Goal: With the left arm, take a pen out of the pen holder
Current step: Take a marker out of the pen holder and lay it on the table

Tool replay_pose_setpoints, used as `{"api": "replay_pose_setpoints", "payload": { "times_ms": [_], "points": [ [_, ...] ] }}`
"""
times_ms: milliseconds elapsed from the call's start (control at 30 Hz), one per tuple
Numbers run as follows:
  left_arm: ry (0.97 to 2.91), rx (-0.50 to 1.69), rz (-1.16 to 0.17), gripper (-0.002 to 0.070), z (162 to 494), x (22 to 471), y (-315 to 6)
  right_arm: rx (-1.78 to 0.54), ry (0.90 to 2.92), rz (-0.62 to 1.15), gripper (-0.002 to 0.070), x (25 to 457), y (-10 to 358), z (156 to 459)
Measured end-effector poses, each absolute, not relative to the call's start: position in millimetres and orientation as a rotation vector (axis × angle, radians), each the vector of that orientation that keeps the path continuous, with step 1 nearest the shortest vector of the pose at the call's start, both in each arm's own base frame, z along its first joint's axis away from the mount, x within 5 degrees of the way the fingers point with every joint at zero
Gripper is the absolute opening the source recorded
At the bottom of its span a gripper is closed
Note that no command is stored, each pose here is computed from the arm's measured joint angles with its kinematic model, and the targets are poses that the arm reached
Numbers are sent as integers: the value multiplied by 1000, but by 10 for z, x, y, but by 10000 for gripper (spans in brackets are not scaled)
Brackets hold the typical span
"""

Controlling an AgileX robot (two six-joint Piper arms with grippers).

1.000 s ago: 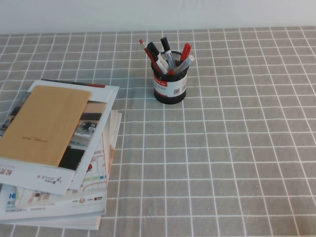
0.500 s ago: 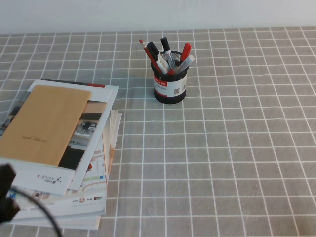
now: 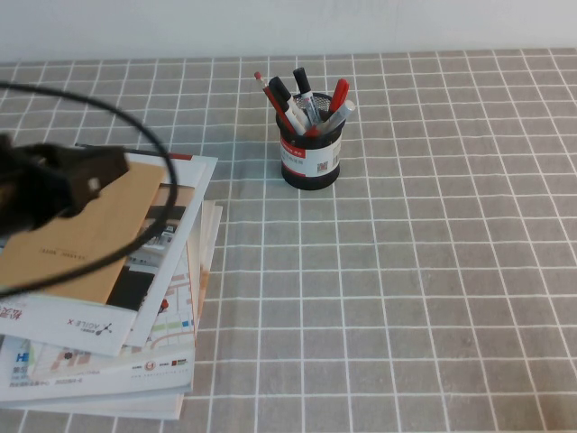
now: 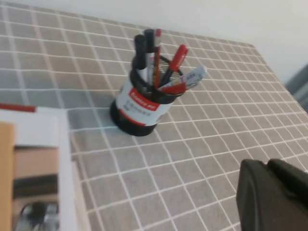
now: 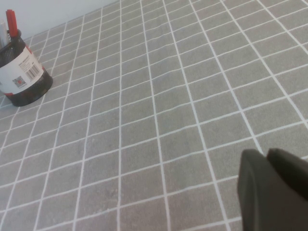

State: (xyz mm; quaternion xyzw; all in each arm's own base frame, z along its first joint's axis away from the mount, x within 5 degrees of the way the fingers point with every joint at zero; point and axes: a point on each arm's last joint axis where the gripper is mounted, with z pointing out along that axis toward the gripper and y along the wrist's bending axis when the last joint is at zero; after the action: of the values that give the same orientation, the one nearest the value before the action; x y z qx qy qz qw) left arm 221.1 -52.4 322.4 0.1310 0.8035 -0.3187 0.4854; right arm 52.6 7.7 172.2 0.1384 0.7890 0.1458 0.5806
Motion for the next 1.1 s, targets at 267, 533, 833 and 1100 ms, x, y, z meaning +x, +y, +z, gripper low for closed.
{"api": "replay_pose_setpoints", "payload": {
  "times_ms": [267, 533, 833, 1100],
  "points": [
    [1926, 529, -709, -4, 3166, 2732, -1050, 323, 1844, 341, -13, 526, 77, 1722],
    [1933, 535, -573, 11, 3028, 3120, -1488, 323, 1844, 341, -13, 526, 77, 1722],
    [1976, 431, -666, 386, 2809, 3566, -1746, 323, 1844, 341, -13, 526, 77, 1722],
    [1942, 433, -630, 444, 2718, 3860, -1847, 323, 1844, 341, -13, 526, 77, 1722]
  ]
}}
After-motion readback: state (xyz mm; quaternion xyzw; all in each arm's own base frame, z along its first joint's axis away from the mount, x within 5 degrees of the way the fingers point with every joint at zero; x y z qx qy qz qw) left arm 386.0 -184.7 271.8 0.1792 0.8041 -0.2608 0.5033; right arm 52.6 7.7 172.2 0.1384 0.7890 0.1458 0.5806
